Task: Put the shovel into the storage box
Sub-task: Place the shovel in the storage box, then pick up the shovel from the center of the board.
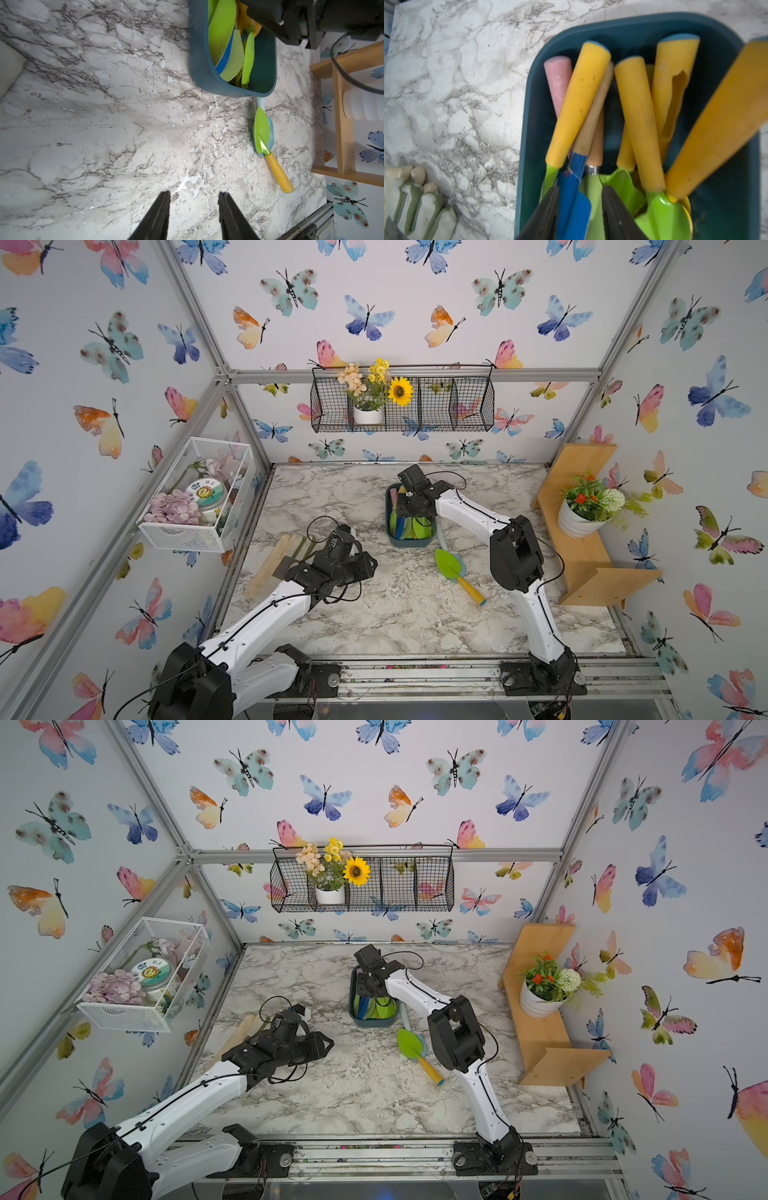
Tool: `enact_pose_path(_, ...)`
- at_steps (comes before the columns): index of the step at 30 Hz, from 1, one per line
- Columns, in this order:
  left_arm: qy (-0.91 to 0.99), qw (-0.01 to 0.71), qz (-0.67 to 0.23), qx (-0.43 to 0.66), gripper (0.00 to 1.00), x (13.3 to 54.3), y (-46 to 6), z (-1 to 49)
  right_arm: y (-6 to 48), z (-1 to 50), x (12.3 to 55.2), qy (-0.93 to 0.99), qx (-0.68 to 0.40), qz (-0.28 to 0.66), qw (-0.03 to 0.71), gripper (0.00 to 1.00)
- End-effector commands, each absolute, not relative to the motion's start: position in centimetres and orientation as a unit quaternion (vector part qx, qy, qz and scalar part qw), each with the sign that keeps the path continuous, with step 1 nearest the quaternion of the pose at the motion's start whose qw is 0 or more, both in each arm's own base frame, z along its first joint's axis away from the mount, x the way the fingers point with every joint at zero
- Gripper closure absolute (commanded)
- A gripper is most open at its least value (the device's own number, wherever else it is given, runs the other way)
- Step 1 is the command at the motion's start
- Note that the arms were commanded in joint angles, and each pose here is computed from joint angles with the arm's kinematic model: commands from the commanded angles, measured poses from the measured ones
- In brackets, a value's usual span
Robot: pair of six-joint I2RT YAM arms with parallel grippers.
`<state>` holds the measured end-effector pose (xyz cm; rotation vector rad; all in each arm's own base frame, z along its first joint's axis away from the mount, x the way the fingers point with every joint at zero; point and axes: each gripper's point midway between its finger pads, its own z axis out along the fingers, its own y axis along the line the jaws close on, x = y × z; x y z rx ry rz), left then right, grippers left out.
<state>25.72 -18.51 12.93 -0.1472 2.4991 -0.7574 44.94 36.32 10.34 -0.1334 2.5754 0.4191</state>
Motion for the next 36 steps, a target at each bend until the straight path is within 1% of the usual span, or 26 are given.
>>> enact_pose_path(1,0.924,0.265,-0.272,-0.037,0.55,26.1,-18.6,13.5,36.2,14.6,44.1,0.935,-0.081,0.188,0.291,0.60)
enact_pose_path(9,0.926,0.260,-0.273,-0.010,0.52,25.7,-20.1,13.7,32.8,15.6,39.9,0.935,-0.117,0.172,0.287,0.56)
enact_pose_path(17,0.929,0.253,-0.267,0.040,0.52,25.2,-23.0,13.7,28.2,14.8,35.4,0.943,-0.123,0.145,0.273,0.52)
enact_pose_path(26,0.927,0.245,-0.270,0.085,0.52,24.6,-25.8,13.6,22.5,12.0,31.3,0.961,-0.101,0.103,0.236,0.46)
enact_pose_path(36,0.929,0.235,-0.270,0.098,0.52,24.4,-27.0,12.9,17.7,7.9,27.1,0.977,-0.075,0.050,0.193,0.44)
